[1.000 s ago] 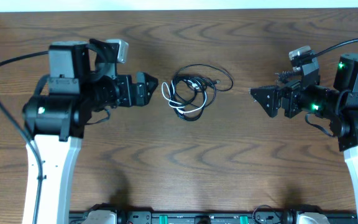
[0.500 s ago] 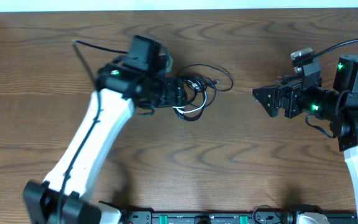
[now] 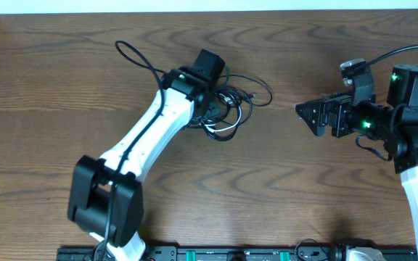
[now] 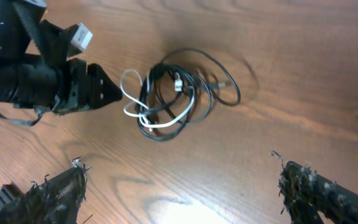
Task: Untangle cables
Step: 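Grasp the black and white cable bundle with the left gripper and lift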
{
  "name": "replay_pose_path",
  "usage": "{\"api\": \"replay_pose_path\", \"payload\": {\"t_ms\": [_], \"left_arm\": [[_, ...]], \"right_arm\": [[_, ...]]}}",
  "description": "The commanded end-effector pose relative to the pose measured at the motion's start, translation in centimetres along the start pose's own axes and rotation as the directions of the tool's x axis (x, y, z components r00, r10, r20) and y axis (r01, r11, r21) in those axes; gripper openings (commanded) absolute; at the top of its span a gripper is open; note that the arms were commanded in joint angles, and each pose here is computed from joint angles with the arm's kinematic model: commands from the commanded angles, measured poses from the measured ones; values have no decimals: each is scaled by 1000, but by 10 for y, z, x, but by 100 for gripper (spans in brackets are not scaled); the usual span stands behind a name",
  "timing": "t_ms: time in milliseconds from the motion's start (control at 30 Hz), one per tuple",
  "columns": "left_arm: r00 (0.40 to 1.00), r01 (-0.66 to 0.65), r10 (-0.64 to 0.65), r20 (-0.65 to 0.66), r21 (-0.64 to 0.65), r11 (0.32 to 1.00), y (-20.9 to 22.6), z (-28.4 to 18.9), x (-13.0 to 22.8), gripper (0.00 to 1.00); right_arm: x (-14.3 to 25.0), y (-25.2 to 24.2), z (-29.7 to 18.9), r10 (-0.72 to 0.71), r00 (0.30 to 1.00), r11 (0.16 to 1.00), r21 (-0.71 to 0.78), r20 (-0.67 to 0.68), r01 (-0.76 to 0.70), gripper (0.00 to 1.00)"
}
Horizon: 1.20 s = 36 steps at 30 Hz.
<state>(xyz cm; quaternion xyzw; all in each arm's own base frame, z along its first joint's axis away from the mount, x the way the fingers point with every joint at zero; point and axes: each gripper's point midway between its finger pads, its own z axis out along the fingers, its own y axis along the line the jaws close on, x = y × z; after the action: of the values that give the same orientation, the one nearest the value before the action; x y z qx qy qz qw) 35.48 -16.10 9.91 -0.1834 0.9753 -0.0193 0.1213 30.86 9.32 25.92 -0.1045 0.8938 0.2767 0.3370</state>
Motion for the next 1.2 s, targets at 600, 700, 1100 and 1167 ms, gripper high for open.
{"api": "replay_pose_path", "payload": {"t_ms": [600,700,1100,1167], "left_arm": [[980,182,-186,-65,-60,982,-7,53,8,40],[978,183,-187,-92,-44,982,-10,53,12,39],[977,173,-176,-119,-36,984,-14,52,19,32],[977,170,-173,-125,-36,985,-15,52,22,31]], "right_arm": [[6,-5,8,41,998,999,9,-49,-41,99],[6,-5,7,42,998,999,9,-51,-42,99],[8,-6,7,45,997,999,16,-56,-44,99],[8,-6,8,45,997,999,16,-56,-44,99]]}}
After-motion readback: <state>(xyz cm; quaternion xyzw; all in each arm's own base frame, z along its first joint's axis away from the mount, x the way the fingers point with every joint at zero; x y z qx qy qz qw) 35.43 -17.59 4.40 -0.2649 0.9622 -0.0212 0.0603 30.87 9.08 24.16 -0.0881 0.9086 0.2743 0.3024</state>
